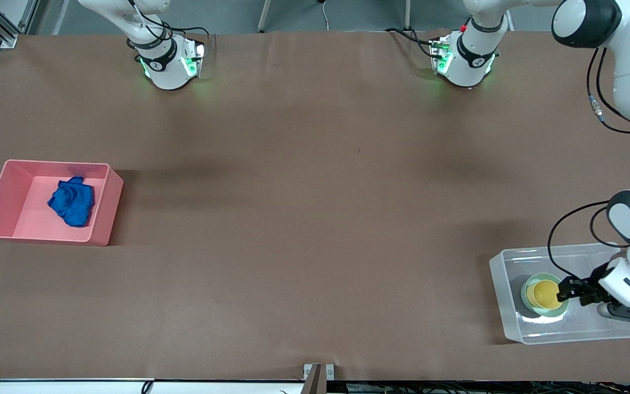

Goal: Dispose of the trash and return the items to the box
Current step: 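Lower the cup into the green bowl and open the left gripper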

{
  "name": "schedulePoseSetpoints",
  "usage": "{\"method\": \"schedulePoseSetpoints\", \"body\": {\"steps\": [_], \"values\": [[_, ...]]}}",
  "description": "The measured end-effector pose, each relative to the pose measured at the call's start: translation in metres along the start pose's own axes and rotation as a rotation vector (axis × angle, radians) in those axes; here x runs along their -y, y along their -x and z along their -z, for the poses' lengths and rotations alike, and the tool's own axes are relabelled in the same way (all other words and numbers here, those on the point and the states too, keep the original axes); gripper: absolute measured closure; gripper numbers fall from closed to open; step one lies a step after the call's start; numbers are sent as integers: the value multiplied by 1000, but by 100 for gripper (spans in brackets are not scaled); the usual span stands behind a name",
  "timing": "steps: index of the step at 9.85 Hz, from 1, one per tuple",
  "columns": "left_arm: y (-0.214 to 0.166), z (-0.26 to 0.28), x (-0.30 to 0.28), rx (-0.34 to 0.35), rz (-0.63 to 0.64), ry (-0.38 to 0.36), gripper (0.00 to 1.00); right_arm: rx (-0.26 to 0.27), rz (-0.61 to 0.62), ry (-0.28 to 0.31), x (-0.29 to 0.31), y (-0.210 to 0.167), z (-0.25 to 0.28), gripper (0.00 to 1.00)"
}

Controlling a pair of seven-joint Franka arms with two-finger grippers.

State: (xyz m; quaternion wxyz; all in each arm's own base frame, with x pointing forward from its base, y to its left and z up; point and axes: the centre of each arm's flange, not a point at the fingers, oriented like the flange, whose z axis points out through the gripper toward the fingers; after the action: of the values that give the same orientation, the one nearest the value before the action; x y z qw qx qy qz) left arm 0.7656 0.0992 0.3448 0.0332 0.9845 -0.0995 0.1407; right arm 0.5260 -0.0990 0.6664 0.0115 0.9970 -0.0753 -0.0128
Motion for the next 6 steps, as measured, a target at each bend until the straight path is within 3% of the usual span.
{"method": "schedulePoseSetpoints", "body": {"steps": [2,4,6], "values": [[-13,70,-32,3,-21,-5,0,0,0,0,0,0,0,0],[-1,122,-69,30,-12,-6,0,0,0,0,0,0,0,0],[26,173,-109,112,-8,-9,0,0,0,0,0,0,0,0]]}}
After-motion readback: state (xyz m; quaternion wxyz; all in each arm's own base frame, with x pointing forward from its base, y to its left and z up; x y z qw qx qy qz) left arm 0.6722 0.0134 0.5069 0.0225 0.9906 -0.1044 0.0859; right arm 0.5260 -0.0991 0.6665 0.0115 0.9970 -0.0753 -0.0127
